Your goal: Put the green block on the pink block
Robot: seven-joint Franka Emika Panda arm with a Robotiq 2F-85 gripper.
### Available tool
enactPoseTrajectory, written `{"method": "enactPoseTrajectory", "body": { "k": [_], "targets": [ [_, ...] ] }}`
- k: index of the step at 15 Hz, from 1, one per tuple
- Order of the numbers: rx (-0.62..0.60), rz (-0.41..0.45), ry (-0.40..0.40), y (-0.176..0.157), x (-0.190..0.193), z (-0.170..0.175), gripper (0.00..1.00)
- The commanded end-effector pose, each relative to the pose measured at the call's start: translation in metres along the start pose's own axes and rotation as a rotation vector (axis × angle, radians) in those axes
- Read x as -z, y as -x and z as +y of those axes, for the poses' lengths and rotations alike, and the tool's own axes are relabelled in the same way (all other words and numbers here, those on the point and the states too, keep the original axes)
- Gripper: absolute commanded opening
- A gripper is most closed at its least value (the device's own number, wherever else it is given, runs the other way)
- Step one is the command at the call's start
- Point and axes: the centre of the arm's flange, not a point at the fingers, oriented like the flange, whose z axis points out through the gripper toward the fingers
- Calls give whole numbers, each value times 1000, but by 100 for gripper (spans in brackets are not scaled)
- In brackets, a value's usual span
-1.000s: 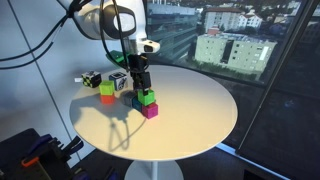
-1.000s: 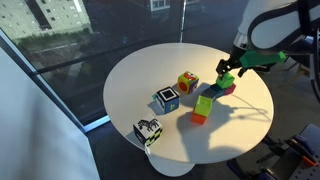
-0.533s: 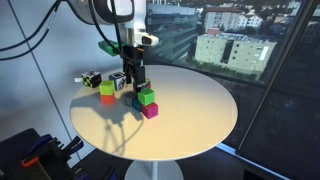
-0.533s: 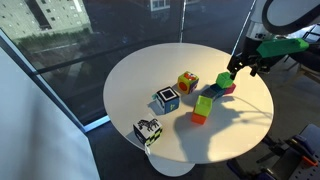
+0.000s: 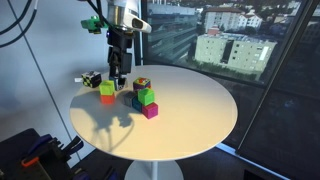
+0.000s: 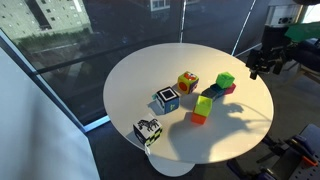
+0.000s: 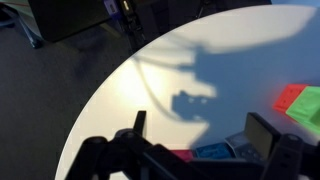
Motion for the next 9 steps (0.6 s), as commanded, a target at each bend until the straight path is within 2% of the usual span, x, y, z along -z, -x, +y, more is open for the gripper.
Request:
{"method": "enactPoseTrajectory", "body": {
  "k": [1, 9],
  "targets": [
    [22, -43, 0, 35, 29, 8, 100],
    [91, -75, 16, 99, 79, 17, 100]
  ]
}}
